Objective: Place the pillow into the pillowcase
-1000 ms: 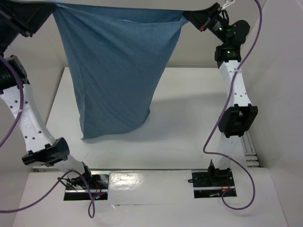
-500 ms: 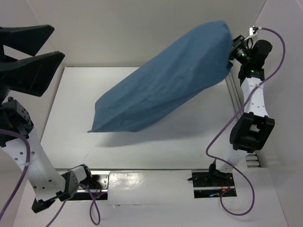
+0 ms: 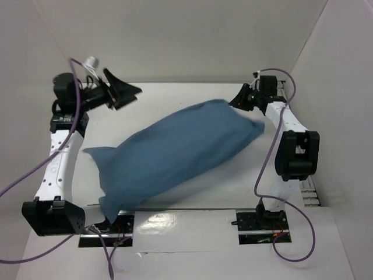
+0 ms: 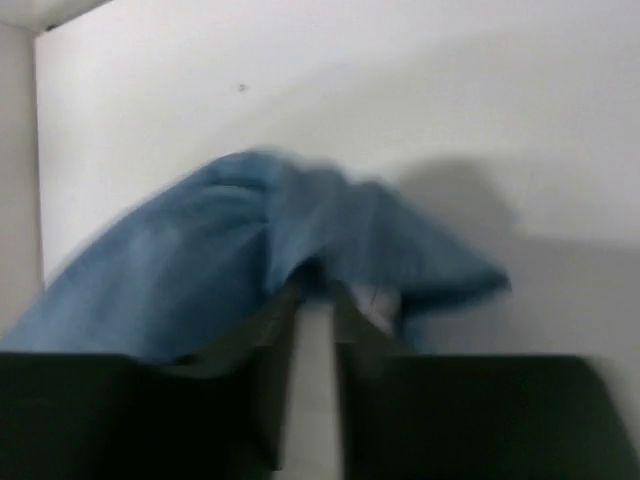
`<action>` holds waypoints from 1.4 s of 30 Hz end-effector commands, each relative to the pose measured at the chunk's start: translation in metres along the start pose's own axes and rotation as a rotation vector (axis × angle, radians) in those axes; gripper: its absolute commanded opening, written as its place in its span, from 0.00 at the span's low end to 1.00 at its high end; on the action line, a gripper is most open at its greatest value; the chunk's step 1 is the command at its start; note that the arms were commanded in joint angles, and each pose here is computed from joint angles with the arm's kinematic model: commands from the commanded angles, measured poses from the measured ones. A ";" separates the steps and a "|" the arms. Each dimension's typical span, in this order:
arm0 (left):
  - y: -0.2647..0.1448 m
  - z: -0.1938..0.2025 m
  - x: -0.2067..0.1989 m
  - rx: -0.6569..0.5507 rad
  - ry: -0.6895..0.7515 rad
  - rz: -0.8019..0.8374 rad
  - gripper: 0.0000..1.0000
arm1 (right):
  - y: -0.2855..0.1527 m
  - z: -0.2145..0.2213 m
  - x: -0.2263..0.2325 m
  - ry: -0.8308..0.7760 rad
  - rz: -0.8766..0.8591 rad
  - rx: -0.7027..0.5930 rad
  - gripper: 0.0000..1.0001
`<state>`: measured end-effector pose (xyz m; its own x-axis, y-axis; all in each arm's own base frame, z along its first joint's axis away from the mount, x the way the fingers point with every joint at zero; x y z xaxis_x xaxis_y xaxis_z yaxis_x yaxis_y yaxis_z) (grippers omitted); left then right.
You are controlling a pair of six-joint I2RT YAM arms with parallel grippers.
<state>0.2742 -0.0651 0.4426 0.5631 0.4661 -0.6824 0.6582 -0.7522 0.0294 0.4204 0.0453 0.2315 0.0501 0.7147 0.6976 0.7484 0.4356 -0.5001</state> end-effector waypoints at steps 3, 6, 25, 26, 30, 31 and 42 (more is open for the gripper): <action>0.002 0.075 0.008 0.261 -0.014 -0.046 0.93 | 0.023 -0.006 -0.021 0.046 0.164 0.048 0.56; 0.011 0.106 0.008 0.384 -0.009 -0.122 0.92 | 0.011 -0.017 -0.001 0.036 0.165 0.040 0.74; -0.032 0.229 0.060 0.609 -0.055 -0.698 1.00 | -0.118 0.078 0.026 -0.093 0.348 -0.064 1.00; -0.028 0.236 0.063 0.625 -0.074 -0.660 0.95 | -0.124 0.085 0.025 -0.097 0.358 -0.054 1.00; -0.003 0.244 0.080 0.627 -0.077 -0.608 0.19 | -0.129 0.108 0.018 -0.085 0.344 0.037 1.00; 0.009 0.240 0.084 0.627 -0.077 -0.608 0.04 | -0.127 0.117 0.018 -0.073 0.319 0.059 1.00; 0.115 0.137 0.111 0.387 0.122 -0.607 0.00 | -0.027 0.097 0.013 -0.075 0.264 -0.043 0.81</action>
<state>0.2937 -0.1542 0.2328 0.1282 0.9029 -0.4102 0.5005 -0.4160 -0.7592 0.2883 0.0823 0.1913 0.2576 0.8507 0.4583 0.6461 0.2010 -0.7363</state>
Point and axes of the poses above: each gripper's point midway between its finger pads, its own y axis out along the fingers, its own x axis along the line the jaws close on, z = x × y, the point moved 8 cm from there along -y, back along the fingers, and after that the axes turned 11 degrees about y, right-handed, at the moved point
